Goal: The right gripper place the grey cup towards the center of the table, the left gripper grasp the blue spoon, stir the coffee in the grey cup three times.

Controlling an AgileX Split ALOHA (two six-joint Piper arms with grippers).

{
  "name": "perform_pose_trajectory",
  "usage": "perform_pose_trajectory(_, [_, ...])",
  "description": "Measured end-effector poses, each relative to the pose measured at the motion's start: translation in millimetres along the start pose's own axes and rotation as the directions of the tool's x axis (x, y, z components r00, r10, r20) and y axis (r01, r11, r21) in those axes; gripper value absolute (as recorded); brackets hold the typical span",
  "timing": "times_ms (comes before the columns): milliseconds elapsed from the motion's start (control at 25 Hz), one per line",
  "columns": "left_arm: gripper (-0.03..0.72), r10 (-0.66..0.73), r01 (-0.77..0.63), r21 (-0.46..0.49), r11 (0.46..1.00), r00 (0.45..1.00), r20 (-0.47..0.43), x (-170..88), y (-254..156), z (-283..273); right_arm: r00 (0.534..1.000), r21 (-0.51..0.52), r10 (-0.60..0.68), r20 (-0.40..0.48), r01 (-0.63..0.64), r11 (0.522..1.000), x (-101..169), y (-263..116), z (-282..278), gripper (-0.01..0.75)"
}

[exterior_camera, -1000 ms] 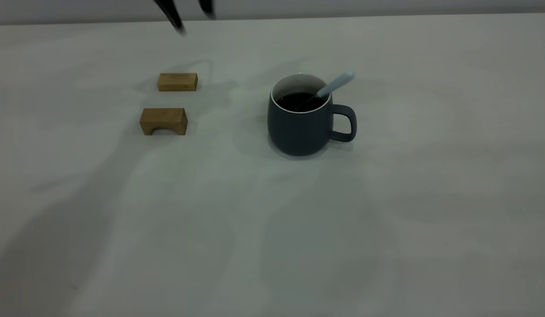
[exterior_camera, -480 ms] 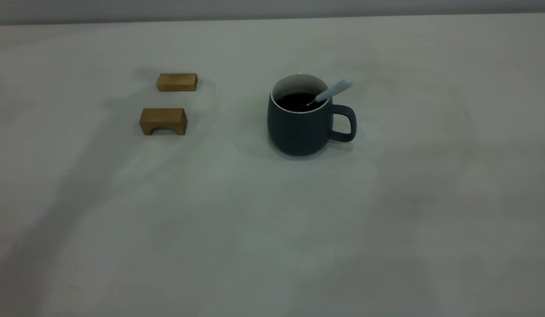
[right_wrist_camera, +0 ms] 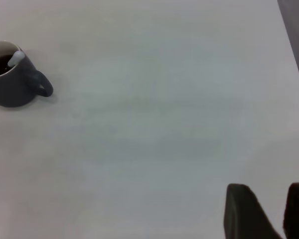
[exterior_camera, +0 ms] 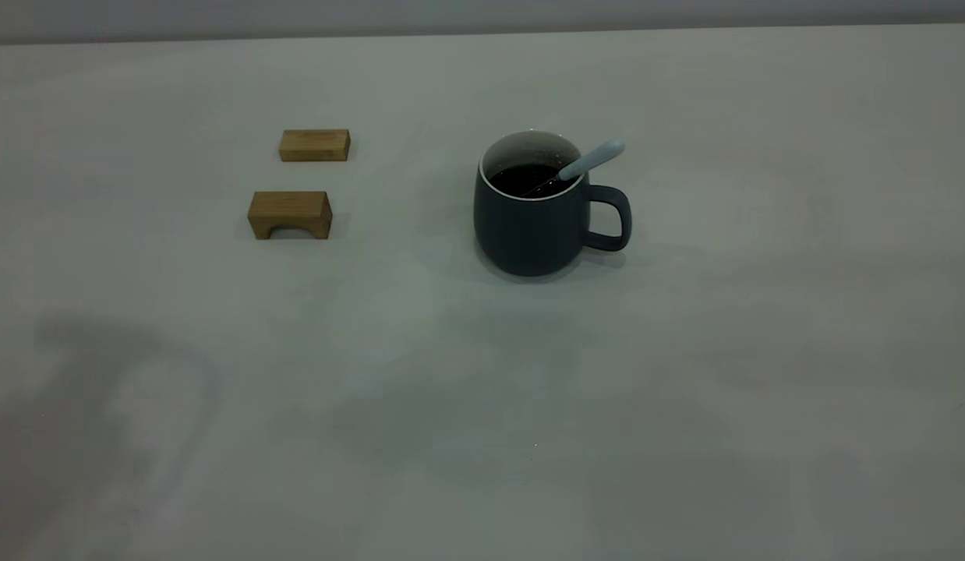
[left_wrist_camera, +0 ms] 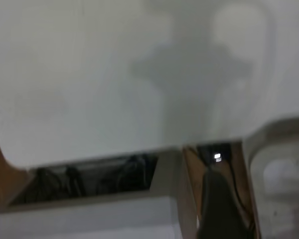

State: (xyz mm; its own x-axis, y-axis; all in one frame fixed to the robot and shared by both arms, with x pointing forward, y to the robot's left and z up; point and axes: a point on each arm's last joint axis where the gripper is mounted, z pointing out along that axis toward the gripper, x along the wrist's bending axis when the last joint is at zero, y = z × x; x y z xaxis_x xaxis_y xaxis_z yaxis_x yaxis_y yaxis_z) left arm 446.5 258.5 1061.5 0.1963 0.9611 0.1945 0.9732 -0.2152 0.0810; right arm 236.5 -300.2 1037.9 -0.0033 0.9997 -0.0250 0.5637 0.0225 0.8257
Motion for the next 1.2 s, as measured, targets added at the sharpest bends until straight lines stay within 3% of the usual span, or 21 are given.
perform_pose_trajectory(200, [0.504, -0.188, 0.194, -0.101, 0.976, 0.98, 0.061, 23.0, -76.7, -8.4, 1.0, 0.0, 0.0, 0.0, 0.0, 1.0, 0.0, 0.0, 0.0, 0.237])
perform_pose_trajectory(320, [0.504, -0.309, 0.316, -0.235, 0.919, 0.949, 0.066, 31.5, -122.2, -17.8, 1.0, 0.0, 0.0, 0.0, 0.0, 1.0, 0.0, 0.0, 0.0, 0.237])
perform_pose_trajectory(520, [0.504, -0.351, 0.364, -0.448, 0.816, 0.929, 0.115, 18.0, -180.9, -17.4, 1.0, 0.0, 0.0, 0.0, 0.0, 1.0, 0.0, 0.0, 0.0, 0.237])
perform_pose_trajectory(880, [0.504, -0.302, 0.333, -0.608, 0.721, 0.94, 0.157, 3.6, -218.1, 6.3, 1.0, 0.0, -0.001, -0.001, 0.001, 1.0, 0.1, 0.0, 0.0, 0.237])
perform_pose_trajectory(1200, [0.504, -0.303, 0.333, -0.678, 0.655, 0.938, 0.169, 0.4, -231.6, 9.6, 1.0, 0.0, 0.0, -0.001, 0.0, 1.0, 0.1, 0.0, 0.0, 0.237])
